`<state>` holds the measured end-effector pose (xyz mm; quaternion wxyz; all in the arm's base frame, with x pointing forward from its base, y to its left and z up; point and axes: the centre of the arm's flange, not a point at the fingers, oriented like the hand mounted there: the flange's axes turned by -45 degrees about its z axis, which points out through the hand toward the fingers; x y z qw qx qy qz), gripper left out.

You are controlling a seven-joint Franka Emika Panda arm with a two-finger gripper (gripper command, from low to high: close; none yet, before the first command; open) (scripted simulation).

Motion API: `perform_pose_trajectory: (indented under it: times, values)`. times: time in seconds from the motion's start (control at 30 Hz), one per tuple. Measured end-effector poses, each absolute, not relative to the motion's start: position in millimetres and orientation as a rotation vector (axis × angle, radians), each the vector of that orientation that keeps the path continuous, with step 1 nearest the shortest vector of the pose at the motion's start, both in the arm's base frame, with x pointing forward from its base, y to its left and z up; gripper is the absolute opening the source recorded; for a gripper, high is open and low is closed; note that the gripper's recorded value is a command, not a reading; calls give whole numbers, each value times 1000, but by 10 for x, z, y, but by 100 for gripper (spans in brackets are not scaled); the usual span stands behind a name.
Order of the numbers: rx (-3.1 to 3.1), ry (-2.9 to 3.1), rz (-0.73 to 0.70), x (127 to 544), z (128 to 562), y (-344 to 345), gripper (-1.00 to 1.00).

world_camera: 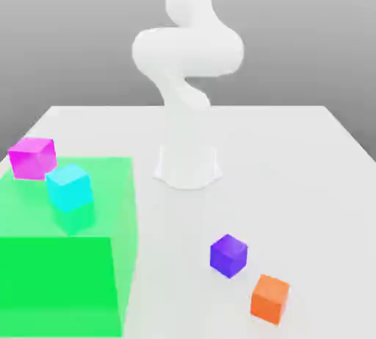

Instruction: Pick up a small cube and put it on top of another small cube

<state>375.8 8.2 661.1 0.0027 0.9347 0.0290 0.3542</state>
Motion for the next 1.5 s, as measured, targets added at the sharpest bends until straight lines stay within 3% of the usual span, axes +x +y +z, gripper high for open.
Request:
perform_pose_trajectory:
  times: [0.13,0.3,0.43,0.57,0.67,0.83,0.87,1.1,1.37,1.5]
  values:
    - [2975,310,891,4142,5619,262,0]
    - [2994,588,618,4266,4369,492,0]
    - [2981,825,385,4087,3360,653,0]
    - [2932,1094,117,3612,2338,763,0]
    - [2901,1201,15,3381,1868,795,0]
    - [2899,1209,0,3348,1421,784,0]
    - [2899,1209,0,3340,1338,782,-100]
    - [2899,1210,-1,3337,1318,783,-100]
    - [2907,1190,-1,3361,1908,790,-100]
    - [2978,997,-2,3618,2062,903,-100]
